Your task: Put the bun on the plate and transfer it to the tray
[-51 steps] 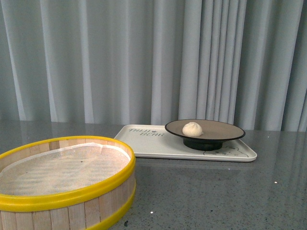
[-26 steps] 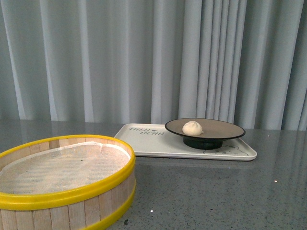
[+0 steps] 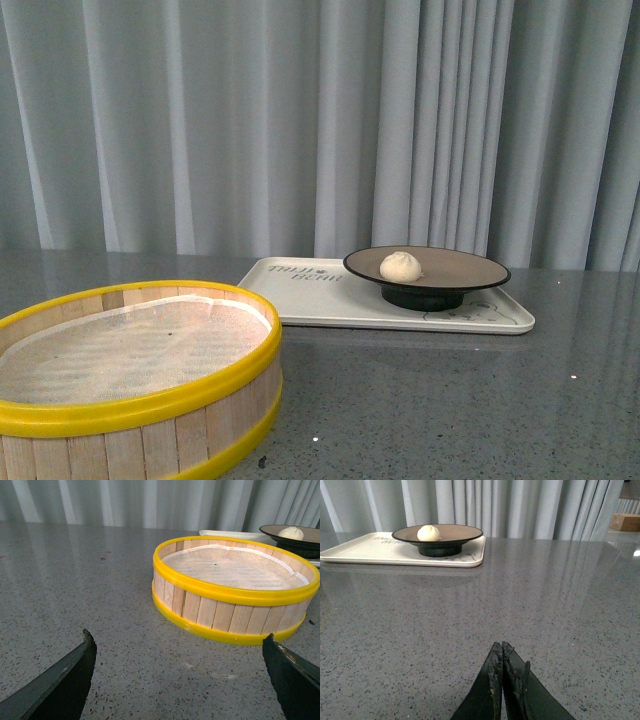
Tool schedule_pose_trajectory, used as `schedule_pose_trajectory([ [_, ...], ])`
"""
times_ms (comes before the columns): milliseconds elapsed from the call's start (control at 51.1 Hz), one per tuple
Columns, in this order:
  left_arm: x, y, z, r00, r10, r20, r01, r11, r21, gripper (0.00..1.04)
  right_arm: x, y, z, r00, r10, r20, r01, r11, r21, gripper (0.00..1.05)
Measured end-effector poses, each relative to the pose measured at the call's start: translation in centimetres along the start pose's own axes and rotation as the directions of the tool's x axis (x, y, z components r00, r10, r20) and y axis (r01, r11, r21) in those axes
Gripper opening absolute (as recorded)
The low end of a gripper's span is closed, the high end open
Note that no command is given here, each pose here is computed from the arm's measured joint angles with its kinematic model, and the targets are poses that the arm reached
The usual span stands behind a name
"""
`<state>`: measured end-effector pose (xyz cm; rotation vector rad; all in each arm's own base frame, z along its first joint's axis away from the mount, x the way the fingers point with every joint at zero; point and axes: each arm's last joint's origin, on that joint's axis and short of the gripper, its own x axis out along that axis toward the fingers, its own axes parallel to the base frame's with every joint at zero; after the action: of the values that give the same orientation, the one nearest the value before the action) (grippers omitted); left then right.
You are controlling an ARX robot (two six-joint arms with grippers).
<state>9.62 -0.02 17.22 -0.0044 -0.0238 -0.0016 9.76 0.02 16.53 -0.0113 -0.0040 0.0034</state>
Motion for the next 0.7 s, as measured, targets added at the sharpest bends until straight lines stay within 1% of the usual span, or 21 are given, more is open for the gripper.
schedule_pose_trajectory([
  [156, 0.00, 0.00, 0.00, 1.000, 0.000, 0.000, 0.000, 1.000, 0.000, 0.98, 0.00, 0.00, -0.01, 1.000, 0.000, -0.002, 0.000, 1.000, 0.000, 0.02],
  [196, 0.00, 0.00, 0.00, 1.000, 0.000, 0.000, 0.000, 1.000, 0.000, 0.98, 0.00, 0.00, -0.01, 1.000, 0.000, -0.002, 0.000, 1.000, 0.000, 0.05],
  [293, 0.00, 0.00, 0.00, 1.000, 0.000, 0.000, 0.000, 1.000, 0.000, 0.98, 0.00, 0.00, -0.01, 1.000, 0.000, -0.002, 0.000, 1.000, 0.000, 0.21],
  [313, 0.00, 0.00, 0.00, 1.000, 0.000, 0.000, 0.000, 1.000, 0.000, 0.98, 0.00, 0.00, -0.01, 1.000, 0.000, -0.002, 0.000, 1.000, 0.000, 0.23],
  [352, 0.00, 0.00, 0.00, 1.000, 0.000, 0.000, 0.000, 1.000, 0.000, 0.98, 0.00, 0.00, -0.01, 1.000, 0.000, -0.002, 0.000, 1.000, 0.000, 0.34],
  [450, 0.00, 0.00, 0.00, 1.000, 0.000, 0.000, 0.000, 1.000, 0.000, 0.98, 0.00, 0.00, -0.01, 1.000, 0.000, -0.002, 0.000, 1.000, 0.000, 0.53],
  [547, 0.00, 0.00, 0.00, 1.000, 0.000, 0.000, 0.000, 1.000, 0.000, 0.98, 0.00, 0.00, -0.01, 1.000, 0.000, -0.002, 0.000, 1.000, 0.000, 0.76],
  [645, 0.00, 0.00, 0.00, 1.000, 0.000, 0.000, 0.000, 1.000, 0.000, 0.98, 0.00, 0.00, -0.01, 1.000, 0.000, -0.002, 0.000, 1.000, 0.000, 0.96],
  [665, 0.00, 0.00, 0.00, 1.000, 0.000, 0.000, 0.000, 1.000, 0.000, 0.98, 0.00, 0.00, -0.01, 1.000, 0.000, -0.002, 0.000, 1.000, 0.001, 0.98],
  [704, 0.00, 0.00, 0.00, 1.000, 0.000, 0.000, 0.000, 1.000, 0.000, 0.98, 0.00, 0.00, -0.01, 1.000, 0.000, -0.002, 0.000, 1.000, 0.001, 0.96],
])
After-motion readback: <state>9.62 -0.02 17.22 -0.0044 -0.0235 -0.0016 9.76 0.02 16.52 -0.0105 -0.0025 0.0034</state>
